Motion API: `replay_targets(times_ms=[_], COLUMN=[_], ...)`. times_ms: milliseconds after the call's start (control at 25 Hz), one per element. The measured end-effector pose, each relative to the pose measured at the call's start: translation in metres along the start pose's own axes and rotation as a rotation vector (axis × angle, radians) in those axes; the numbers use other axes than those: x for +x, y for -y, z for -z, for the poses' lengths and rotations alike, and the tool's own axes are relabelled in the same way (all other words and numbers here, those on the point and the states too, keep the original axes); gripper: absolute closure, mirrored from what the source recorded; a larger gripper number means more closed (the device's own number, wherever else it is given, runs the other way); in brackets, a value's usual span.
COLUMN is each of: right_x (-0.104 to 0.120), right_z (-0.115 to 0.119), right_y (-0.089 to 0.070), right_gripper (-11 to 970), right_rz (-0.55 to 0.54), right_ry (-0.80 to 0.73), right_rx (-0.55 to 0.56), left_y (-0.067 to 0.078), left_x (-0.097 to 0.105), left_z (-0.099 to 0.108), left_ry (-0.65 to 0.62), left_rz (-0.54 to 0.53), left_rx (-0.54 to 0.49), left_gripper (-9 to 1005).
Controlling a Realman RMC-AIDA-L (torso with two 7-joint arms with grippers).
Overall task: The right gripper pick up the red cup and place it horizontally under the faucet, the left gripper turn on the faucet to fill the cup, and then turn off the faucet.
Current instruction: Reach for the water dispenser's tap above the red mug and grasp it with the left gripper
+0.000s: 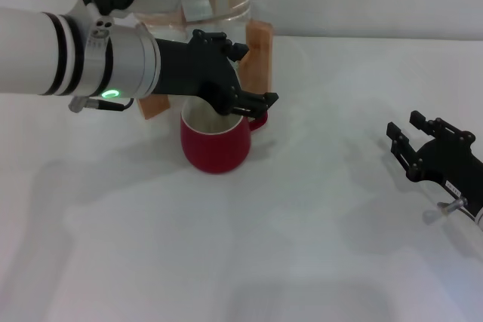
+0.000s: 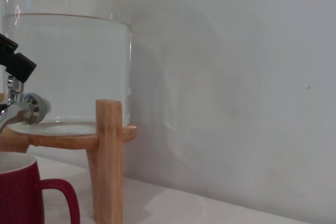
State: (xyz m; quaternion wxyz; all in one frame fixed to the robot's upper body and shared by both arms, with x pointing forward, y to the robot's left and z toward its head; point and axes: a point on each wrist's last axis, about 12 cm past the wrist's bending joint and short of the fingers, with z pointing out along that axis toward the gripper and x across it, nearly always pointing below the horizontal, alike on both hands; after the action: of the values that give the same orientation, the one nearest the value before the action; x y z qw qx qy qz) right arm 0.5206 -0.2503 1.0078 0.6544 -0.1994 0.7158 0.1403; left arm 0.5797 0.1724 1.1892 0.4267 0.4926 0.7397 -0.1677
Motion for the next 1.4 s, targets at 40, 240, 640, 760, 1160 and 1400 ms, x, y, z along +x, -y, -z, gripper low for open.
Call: replay_targets(times_ms=[40,240,640,760,1160,1400], right_x=[0.000,0.000,0.001,0.000,-0.001,-0.002], right_z=[0.000,0.000,0.001,0.000,0.001,0.000], right_y=[0.000,0.000,0.000,-0.001,-0.001,-0.001], right_gripper=[564,564,564,564,564,564], right_rz=[0.000,-0.001,-0.003,-0.002,-0.003,0.000], right_ry=[0.000,-0.001,-0.001,0.001,0.011,0.013], right_rx=[0.000,0.001,0.001,0.000,-0.002,-0.004], left_y=[0.000,0.001,0.003,0.003,0.006,0.018], left_x=[0.000,-0.001,-0.004,-0.009,-0.001,0.012], left_z=[0.000,0.001,0.005,0.008,0.019,0.028], left_ry=[-0.002,-0.003,0.004,0.026,0.092,0.111], left_rz=[-0.001,0.000,-0.013,-0.022,0.029,0.056], left_rx=[0.001,0.001,0.001,-0.010,-0.079,-0.120], left_gripper=[120,120,121,121,121,120])
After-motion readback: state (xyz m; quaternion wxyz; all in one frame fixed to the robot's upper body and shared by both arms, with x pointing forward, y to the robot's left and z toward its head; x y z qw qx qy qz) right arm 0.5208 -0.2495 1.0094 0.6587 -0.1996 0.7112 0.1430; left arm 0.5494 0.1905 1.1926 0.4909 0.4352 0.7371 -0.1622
